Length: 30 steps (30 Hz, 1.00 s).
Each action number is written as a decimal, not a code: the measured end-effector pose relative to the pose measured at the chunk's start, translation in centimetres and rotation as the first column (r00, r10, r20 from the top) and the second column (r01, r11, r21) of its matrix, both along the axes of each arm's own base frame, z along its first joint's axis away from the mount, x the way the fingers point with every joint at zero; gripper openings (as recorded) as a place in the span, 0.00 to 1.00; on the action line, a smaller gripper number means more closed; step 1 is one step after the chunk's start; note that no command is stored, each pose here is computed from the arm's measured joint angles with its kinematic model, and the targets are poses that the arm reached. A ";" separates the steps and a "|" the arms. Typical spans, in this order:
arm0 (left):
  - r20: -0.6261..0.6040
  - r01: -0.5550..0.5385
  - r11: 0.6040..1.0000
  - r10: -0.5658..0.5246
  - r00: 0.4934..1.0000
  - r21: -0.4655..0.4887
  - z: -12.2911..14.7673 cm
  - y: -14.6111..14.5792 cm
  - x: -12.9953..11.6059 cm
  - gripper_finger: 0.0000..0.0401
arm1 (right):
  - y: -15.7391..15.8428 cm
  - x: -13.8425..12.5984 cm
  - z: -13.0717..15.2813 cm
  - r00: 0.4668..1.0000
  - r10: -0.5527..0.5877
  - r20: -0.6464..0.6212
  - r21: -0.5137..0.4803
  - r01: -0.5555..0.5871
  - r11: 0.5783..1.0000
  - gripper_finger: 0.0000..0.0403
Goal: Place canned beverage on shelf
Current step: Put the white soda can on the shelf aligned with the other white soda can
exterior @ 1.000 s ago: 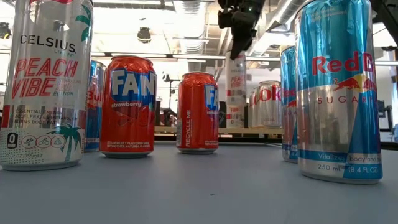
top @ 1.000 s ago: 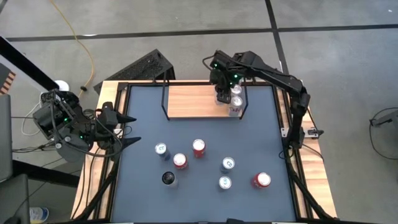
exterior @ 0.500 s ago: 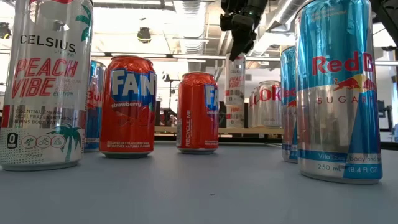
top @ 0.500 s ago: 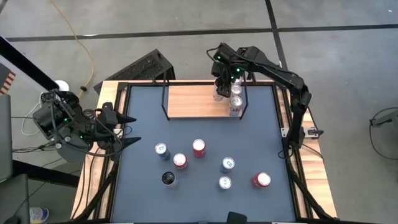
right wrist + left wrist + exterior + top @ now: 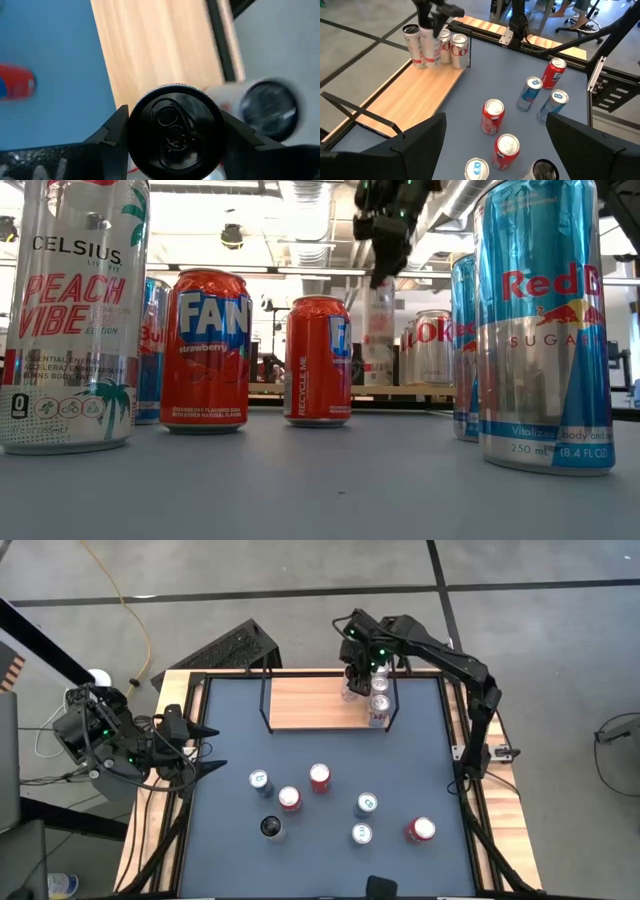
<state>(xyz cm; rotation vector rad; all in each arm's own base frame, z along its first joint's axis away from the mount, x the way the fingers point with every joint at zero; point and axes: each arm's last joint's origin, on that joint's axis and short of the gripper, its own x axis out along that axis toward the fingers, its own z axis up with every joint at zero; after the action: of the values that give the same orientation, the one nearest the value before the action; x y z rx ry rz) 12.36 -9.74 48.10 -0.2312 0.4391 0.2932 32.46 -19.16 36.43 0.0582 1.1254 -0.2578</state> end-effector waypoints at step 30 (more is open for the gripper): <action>0.010 -0.013 1.000 0.013 1.000 0.018 0.0 0.1 0.0 0.83 | -1.2 0.1 -4.2 0.999 0.021 -0.040 0.060 -0.019 0.998 0.51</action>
<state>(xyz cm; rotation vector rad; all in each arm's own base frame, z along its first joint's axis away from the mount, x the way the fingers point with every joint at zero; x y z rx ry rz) 12.36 -9.69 48.14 -0.2182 0.4250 0.3084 32.58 -20.34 32.19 0.0947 1.1735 -0.2083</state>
